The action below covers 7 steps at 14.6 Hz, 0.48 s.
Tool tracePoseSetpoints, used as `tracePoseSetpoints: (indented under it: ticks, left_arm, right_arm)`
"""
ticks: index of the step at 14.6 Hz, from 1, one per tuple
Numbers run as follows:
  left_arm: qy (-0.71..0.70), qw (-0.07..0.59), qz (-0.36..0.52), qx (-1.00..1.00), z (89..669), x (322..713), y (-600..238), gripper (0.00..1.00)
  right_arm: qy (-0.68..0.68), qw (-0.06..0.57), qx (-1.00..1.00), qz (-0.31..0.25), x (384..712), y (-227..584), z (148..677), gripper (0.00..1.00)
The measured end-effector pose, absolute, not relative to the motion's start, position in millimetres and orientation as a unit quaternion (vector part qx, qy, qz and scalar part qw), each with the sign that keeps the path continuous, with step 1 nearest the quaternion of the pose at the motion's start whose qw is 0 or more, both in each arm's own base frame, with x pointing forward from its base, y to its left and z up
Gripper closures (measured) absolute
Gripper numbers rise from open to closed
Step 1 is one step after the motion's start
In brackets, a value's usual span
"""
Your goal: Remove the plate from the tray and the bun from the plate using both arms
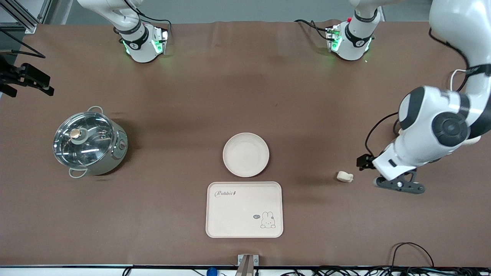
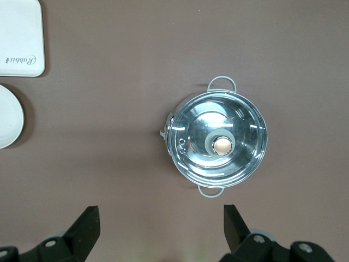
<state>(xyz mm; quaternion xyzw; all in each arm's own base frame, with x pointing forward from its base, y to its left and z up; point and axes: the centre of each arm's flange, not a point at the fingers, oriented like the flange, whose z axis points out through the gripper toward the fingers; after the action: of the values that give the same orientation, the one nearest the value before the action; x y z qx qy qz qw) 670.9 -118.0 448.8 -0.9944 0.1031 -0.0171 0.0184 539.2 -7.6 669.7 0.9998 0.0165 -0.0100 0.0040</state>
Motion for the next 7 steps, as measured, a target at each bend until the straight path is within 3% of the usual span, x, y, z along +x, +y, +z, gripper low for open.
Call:
tracePoseSetpoints:
  ticks: [7]
  left_arm:
    - [0.077,0.011,-0.024,-0.997,611.8,601.8,-80.1,0.00]
  right_arm:
    - [0.030,0.005,1.000,-0.008,534.9,13.9,675.7,0.00]
